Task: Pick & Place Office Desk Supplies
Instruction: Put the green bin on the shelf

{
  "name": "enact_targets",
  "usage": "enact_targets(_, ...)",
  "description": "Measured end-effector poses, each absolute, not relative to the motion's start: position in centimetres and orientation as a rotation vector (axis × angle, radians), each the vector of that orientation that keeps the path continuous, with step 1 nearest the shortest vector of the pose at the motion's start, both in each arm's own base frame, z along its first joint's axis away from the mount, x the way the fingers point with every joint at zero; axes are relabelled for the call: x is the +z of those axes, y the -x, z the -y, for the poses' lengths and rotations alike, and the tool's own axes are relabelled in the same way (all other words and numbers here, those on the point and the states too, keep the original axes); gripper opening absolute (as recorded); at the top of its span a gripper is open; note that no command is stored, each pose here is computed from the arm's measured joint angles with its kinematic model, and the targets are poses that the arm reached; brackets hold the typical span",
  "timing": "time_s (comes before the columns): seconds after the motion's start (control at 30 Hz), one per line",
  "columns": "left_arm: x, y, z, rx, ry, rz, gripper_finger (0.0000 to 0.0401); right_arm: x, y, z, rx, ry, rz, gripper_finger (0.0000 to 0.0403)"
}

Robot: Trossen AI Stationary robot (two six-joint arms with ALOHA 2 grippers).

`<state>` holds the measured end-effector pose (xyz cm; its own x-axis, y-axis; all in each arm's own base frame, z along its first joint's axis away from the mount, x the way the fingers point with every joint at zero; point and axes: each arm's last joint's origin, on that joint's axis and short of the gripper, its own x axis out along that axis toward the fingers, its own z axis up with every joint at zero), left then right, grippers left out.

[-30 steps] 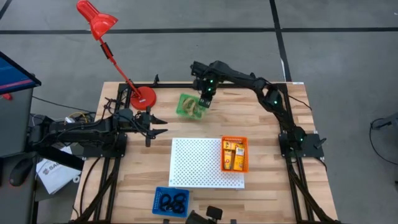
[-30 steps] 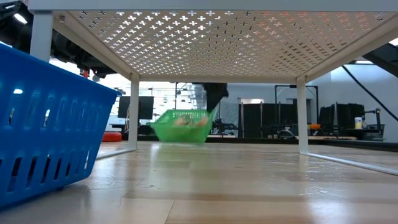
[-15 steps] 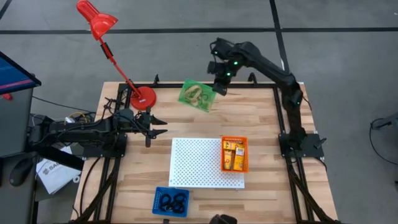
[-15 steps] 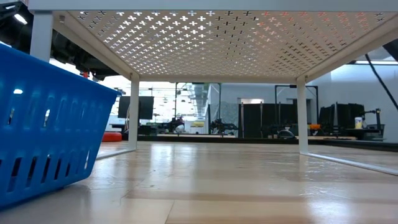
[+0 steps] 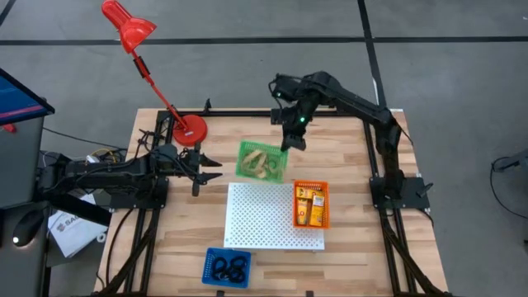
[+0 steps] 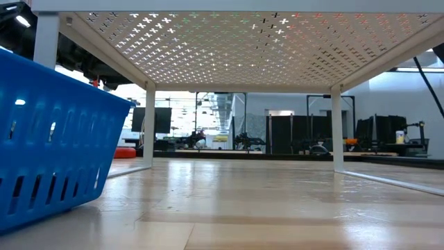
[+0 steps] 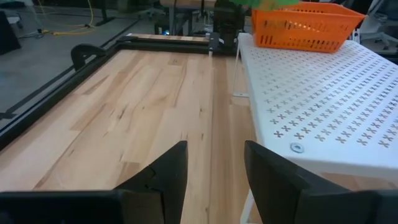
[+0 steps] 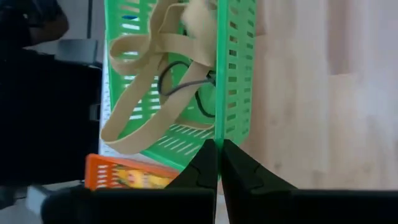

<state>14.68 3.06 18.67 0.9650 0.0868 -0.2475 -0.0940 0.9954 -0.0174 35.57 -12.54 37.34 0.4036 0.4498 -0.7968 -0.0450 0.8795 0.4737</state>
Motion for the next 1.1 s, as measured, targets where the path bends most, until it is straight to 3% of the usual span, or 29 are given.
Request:
enact_targets(0.4,18.6,-14.9,-1.8,0.007,0.019,-0.254,0.0149,36.8,-37.5,6.0,0.495,-0.556,-1.181,0.0)
enact_targets(0.6,18.6,-14.9,-1.3,-0.028,0.014,-0.255,0.0149,33.9,-38.9,3.2,0.548,-0.549,-1.239,0.0)
enact_targets(1.1,18.6,-15.0,-0.3,-0.083,0.023,-0.256,0.0149,30.8,-39.2,6.2,0.513,-0.63,-1.215,0.0)
